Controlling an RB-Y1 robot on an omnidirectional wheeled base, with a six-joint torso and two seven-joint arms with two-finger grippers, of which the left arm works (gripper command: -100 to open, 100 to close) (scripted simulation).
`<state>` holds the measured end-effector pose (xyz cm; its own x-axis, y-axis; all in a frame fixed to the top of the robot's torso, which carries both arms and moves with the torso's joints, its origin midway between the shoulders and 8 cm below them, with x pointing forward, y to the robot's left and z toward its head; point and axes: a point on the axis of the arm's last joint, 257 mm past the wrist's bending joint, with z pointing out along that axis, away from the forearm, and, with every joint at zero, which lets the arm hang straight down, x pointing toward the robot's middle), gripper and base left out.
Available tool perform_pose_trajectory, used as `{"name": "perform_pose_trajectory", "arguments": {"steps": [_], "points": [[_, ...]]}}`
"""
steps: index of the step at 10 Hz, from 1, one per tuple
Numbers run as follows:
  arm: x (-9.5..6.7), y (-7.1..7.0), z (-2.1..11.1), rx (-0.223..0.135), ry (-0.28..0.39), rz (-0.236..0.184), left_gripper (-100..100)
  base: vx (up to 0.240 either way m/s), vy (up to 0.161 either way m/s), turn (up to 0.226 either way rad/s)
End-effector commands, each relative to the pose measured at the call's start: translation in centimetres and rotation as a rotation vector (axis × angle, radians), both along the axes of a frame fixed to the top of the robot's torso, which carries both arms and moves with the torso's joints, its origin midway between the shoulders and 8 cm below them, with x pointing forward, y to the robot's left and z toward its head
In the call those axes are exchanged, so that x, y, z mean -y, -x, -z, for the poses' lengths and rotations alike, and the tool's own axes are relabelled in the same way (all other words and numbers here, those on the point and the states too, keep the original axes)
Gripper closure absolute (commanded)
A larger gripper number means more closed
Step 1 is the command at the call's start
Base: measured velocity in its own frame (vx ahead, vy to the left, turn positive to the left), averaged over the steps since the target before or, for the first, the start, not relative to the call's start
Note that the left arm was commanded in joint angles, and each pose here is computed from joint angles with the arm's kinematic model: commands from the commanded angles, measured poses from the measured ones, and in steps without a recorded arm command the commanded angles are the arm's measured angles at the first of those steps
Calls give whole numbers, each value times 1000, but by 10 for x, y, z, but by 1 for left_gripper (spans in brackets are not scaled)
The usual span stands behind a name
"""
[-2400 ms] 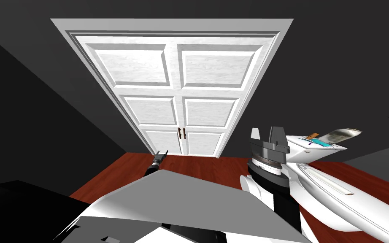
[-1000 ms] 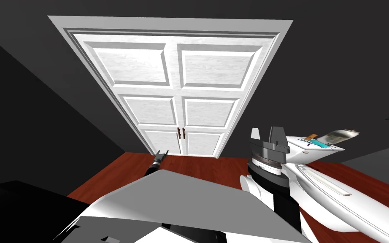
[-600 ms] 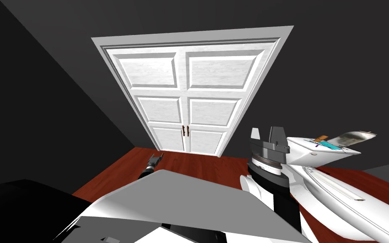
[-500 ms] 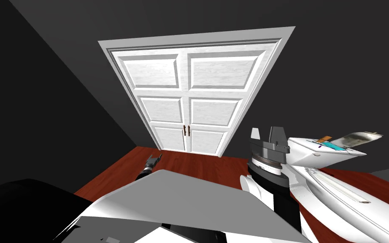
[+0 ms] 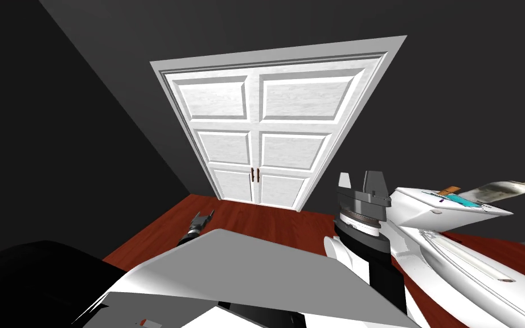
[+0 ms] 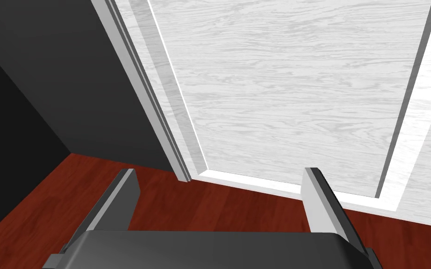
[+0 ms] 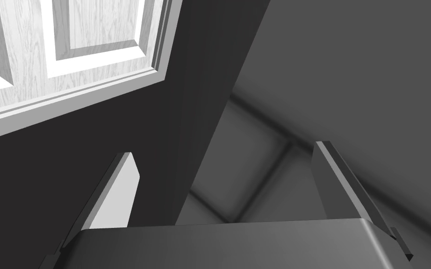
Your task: Pull the door open
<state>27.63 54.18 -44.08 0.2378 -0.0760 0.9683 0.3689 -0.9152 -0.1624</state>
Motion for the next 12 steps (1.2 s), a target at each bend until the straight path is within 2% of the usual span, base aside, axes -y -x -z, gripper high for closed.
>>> {"name": "perform_pose_trajectory", "arguments": {"steps": [1,2,3,4,6,10,11,12], "points": [[-2,2,2,-4,-1,-3,-100,-8,2,-13],[-8,7,3,-12,-6,-13,-100,-10,7,42],[-23,12,1,-23,-20,-40,-100,83,40,61],[-22,9,0,-19,-18,-38,-100,137,25,-20],[-15,-3,-2,-4,-11,-27,-100,169,18,-67],[13,-39,-9,48,15,19,-100,202,-29,-99],[13,-39,-9,48,15,19,-100,120,-6,-48],[28,-55,-14,73,27,41,-100,140,-13,-127]]}}
